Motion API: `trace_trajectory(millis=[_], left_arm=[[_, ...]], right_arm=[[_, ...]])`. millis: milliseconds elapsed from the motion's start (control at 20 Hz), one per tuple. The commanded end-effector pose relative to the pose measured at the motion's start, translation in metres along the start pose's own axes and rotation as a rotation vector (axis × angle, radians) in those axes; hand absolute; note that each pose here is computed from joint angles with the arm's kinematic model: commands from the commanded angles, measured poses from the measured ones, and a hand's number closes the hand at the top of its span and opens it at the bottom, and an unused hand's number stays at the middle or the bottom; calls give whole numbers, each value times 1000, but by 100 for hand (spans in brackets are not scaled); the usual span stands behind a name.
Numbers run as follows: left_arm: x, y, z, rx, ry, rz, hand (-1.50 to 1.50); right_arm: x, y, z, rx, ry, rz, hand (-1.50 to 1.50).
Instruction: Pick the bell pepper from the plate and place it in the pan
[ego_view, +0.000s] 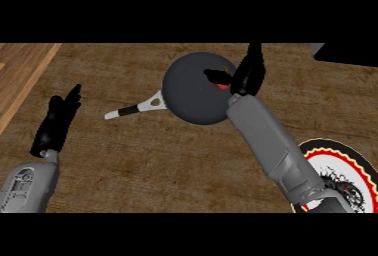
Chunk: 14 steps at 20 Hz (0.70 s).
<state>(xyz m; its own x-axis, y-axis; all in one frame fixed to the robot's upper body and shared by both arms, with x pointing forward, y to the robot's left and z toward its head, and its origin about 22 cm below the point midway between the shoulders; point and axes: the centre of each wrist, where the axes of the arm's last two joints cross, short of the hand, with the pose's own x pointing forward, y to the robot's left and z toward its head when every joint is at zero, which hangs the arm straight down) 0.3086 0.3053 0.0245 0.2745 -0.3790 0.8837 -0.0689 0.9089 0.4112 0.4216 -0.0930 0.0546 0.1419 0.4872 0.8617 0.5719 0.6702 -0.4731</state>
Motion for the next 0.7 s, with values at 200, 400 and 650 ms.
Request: trace_trajectory(millis=[200, 400, 650], left_arm=[[-15, 11, 6, 41, 45, -15, 0], [-45, 17, 20, 75, 81, 14, 0], [-49, 42, 21, 133, 129, 30, 0]], right_arm=[[-13, 1, 5, -166, 80, -95, -150], [-18, -2, 12, -177, 82, -143, -150], [-49, -29, 29, -135, 51, -187, -150]])
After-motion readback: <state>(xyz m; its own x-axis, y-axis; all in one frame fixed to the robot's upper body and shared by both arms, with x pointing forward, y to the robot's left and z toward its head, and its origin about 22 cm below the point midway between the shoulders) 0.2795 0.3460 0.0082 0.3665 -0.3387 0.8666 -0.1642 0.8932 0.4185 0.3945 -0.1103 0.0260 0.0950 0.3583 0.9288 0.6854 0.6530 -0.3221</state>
